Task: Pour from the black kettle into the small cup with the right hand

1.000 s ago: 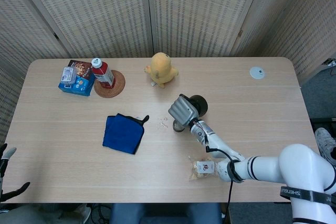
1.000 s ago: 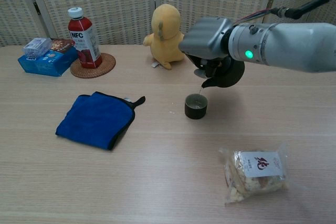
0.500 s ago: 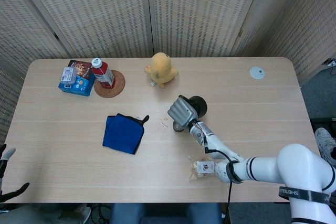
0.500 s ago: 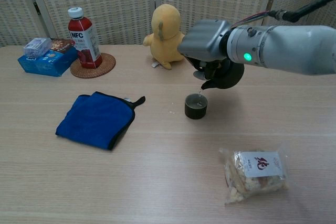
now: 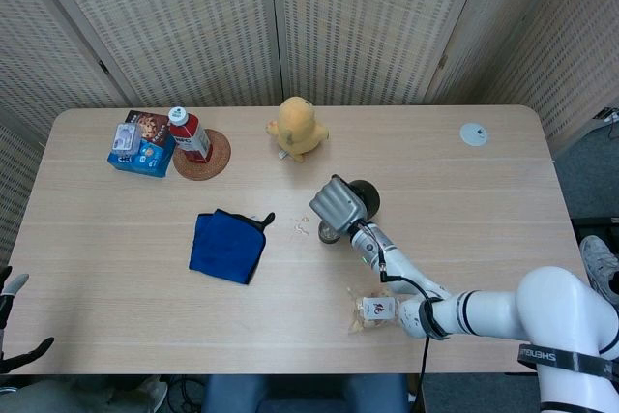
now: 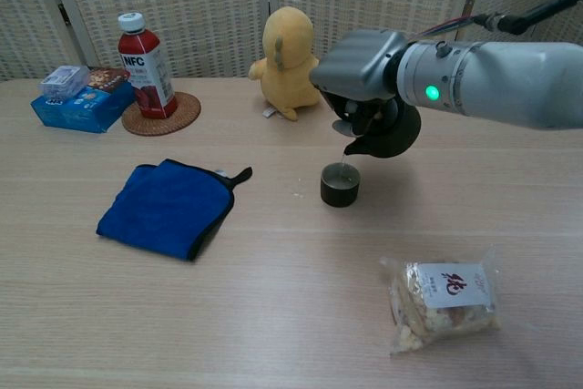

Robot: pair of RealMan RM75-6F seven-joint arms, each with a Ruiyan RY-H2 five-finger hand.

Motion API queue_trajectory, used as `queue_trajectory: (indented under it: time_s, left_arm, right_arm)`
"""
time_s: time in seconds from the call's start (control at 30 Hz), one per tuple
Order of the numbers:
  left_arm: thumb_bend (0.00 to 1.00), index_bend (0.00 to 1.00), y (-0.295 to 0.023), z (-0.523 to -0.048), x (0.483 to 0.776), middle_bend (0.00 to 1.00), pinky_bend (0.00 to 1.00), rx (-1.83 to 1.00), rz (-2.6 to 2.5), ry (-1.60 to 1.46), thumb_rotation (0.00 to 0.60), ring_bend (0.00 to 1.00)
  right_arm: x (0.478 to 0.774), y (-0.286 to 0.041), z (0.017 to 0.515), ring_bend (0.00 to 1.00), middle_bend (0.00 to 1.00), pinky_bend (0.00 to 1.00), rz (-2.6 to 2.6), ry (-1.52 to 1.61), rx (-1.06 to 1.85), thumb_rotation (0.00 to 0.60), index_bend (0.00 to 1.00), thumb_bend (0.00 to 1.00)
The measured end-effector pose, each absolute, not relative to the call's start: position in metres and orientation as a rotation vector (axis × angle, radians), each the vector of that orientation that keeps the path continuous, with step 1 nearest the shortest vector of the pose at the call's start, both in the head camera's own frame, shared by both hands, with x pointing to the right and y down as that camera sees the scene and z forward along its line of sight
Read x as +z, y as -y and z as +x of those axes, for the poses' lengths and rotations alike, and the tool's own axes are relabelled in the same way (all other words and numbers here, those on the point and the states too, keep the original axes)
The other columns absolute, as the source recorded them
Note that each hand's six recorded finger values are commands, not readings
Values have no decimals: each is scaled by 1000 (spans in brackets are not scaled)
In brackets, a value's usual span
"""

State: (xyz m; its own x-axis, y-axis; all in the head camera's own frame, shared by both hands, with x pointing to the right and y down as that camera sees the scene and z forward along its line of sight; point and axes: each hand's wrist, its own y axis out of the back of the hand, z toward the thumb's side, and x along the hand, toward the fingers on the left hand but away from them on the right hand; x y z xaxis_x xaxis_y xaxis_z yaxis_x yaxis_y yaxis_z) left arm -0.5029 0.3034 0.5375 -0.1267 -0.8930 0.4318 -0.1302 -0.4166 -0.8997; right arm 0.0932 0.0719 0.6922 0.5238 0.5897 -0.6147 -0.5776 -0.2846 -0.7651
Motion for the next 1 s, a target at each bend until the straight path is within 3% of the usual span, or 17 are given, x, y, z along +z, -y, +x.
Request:
queue_trajectory:
  time_s: [0.63, 1.0]
  left_arm:
    - [98, 109, -301, -499, 539, 0, 0, -1594, -1548, -1146, 600, 25]
    - [98, 109, -295, -487, 546, 0, 0, -1571, -1579, -1116, 600, 25]
  right_arm:
    - [687, -68, 119, 973, 1000, 492, -1777, 311, 1201, 475, 1000, 490]
    - [679, -57, 184, 971, 1000, 492, -1867, 499, 1280, 476, 1000, 475]
